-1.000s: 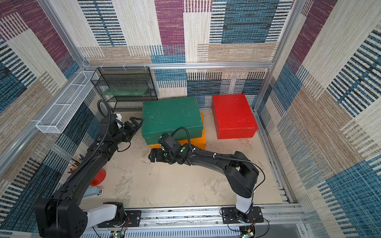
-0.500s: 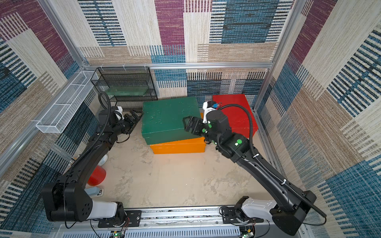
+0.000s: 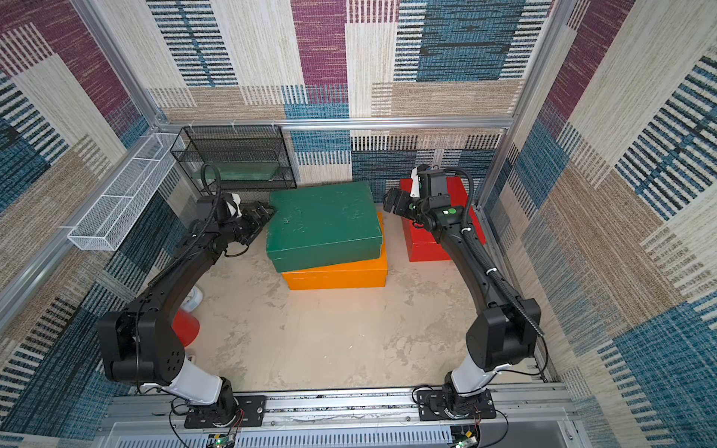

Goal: Stack the shoeboxes
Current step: Place the shoebox at the shoebox.

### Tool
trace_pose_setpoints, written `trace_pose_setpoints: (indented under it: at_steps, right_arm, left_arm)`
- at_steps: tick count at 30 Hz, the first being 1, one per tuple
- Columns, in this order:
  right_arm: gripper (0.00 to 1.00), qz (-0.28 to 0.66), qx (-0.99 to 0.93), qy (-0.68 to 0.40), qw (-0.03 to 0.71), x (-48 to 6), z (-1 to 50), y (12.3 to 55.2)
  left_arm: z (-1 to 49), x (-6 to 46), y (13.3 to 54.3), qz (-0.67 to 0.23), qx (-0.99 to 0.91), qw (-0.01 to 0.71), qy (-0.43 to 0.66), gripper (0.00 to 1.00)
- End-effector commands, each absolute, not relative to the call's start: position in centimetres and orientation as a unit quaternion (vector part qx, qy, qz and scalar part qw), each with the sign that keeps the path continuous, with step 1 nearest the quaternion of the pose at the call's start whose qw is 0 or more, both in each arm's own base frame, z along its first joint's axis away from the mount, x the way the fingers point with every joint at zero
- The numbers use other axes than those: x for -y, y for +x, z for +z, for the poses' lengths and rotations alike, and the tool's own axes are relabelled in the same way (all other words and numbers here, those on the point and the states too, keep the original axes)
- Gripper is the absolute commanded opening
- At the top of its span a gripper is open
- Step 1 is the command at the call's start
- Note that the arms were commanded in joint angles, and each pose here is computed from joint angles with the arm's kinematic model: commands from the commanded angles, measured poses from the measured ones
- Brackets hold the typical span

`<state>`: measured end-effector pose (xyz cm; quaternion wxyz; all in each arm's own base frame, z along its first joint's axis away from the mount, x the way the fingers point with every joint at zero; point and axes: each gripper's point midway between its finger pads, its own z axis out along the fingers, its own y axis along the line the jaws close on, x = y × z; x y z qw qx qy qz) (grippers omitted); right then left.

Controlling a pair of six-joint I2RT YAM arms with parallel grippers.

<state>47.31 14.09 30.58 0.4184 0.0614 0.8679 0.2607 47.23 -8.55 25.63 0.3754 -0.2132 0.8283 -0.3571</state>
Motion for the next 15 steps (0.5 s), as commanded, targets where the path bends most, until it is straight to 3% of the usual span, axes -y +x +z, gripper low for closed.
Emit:
trace_pose_setpoints:
  at_steps: [1,8,15]
  right_arm:
    - [0.95,0.297,-0.864,0.027,0.405,-16.0,30.1,48.5]
    - [0.95,0.303,-0.888,0.012,0.347,-18.3,25.8,50.2]
    - [0.96,0.303,-0.892,-0.005,0.334,-21.0,24.4,48.8]
  left_arm:
    - [25.5,9.5,47.5,-0.359,-0.835,0.371,-0.191,1.00]
    - [24.9,11.4,48.4,-0.362,-0.841,0.361,-0.176,0.99]
    - [25.0,12.9,49.1,-0.368,-0.844,0.357,-0.159,0.98]
